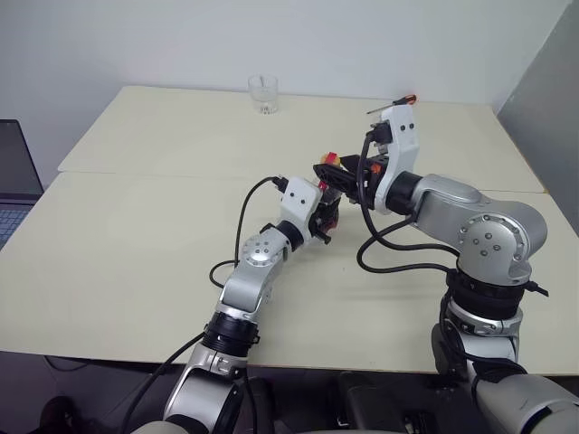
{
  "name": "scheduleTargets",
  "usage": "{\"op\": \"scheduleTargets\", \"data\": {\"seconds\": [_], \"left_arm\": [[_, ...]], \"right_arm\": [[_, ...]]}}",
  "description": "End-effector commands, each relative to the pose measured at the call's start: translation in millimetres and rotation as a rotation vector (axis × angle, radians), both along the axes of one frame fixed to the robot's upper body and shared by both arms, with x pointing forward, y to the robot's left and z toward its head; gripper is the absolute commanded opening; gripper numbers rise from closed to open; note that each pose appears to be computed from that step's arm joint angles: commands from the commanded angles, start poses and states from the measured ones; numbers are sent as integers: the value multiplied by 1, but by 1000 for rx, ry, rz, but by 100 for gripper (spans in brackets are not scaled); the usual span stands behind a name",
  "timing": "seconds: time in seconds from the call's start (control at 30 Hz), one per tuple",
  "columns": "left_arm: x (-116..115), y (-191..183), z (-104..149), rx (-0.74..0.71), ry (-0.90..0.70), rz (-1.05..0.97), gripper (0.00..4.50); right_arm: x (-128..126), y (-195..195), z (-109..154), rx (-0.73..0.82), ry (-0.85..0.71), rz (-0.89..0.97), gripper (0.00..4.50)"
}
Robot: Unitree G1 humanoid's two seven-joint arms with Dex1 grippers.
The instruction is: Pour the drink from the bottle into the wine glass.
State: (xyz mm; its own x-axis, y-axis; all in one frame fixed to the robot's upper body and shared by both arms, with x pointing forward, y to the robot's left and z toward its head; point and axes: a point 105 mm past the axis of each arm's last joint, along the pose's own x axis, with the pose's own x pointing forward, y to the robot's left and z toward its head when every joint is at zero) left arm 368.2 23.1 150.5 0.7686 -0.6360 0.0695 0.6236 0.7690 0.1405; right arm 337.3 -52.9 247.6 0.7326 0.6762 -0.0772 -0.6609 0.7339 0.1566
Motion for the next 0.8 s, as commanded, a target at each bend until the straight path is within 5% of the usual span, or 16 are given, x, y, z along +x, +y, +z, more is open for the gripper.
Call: {"op": "scheduleTargets", "data": {"seconds": [0.03,0.23,0.57,0.8], "left_arm": [[-2,-4,20,-32,-74,-12,99],[-4,-4,18,-30,-66,-15,98],[-4,-5,17,-29,-59,-25,95],[-10,-12,18,-35,-51,-89,93]], "right_arm": [[-3,0,13,23,-48,3,308],[-2,0,14,26,-50,5,133],[-2,1,14,16,-62,22,129],[-2,-1,17,-104,-190,219,129]]}}
